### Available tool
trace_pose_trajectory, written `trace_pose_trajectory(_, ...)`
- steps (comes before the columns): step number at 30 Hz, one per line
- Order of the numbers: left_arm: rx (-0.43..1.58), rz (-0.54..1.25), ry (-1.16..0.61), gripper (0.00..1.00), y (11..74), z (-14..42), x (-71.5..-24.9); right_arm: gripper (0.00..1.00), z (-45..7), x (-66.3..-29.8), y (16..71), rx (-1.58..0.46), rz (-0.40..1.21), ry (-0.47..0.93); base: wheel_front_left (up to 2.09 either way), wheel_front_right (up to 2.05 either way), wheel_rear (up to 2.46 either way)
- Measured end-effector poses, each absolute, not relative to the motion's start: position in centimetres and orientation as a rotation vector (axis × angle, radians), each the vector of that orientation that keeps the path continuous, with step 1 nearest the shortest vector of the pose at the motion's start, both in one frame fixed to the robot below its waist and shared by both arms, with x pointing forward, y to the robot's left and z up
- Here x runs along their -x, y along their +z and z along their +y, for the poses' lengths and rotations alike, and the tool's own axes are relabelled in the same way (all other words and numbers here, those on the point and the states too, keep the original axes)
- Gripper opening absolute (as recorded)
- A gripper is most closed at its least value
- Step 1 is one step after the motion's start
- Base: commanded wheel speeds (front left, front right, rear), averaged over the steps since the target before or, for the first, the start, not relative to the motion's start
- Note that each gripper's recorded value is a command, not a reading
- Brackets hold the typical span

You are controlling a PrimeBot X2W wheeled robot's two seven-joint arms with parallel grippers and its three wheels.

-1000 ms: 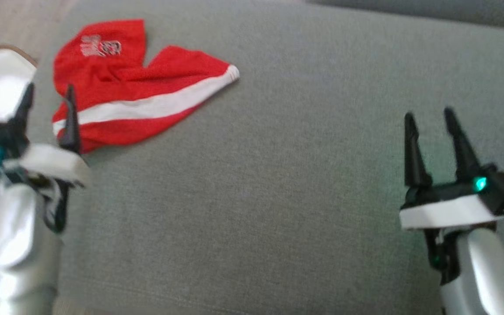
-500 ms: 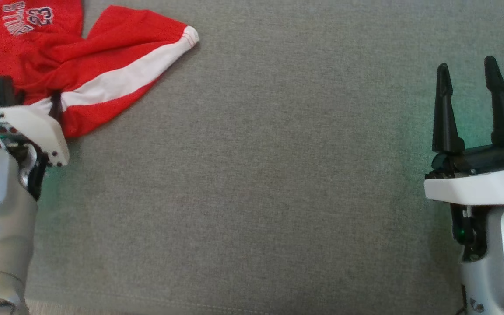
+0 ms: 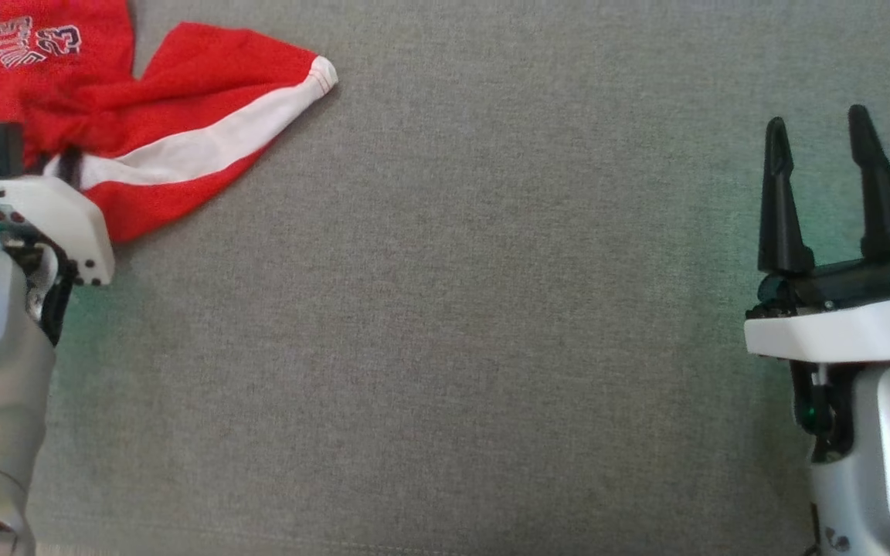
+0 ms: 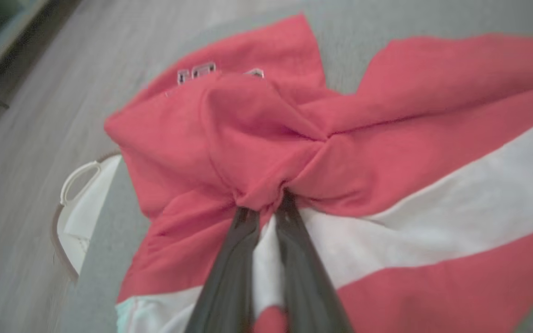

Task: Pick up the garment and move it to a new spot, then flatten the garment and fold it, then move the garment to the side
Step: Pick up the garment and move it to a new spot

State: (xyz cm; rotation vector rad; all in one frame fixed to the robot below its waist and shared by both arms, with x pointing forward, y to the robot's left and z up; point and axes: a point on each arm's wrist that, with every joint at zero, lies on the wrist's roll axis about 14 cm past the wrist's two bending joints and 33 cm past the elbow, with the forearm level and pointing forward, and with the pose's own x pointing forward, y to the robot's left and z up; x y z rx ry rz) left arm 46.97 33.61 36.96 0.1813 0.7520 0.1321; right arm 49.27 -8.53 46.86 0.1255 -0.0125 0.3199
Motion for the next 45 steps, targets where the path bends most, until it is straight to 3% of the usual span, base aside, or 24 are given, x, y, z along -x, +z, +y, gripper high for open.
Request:
trace_pose_trajectory(7, -0.271, 0.439, 0.034, 0.00, 43.5, 30.9, -51.4, 1.00, -9.3, -48.2, 48.4, -0.137, -0.050, 0.299, 0.00, 0.00, 0.00)
trace_pose_trajectory(16, -0.331, 0.046, -0.236, 0.00, 55.2, 18.7, -57.7, 1.00, -12.7, -46.3, 50.2, -0.155, -0.096, 0.206, 0.00, 0.00, 0.00)
trace_pose_trajectory(30, -0.237, -0.339, -0.620, 0.00, 66.2, -0.9, -55.1, 1.00, -18.3, -43.4, 51.6, -0.184, -0.130, 0.051, 0.00, 0.00, 0.00)
trace_pose_trajectory(35, -0.242, -0.307, -0.688, 0.00, 63.7, -2.7, -53.3, 1.00, -18.6, -43.4, 51.8, -0.191, -0.136, 0.044, 0.00, 0.00, 0.00)
trace_pose_trajectory(45, -0.306, 0.124, -0.678, 0.00, 46.0, 1.9, -47.4, 1.00, -17.5, -44.0, 51.7, -0.207, -0.137, 0.071, 0.00, 0.00, 0.00)
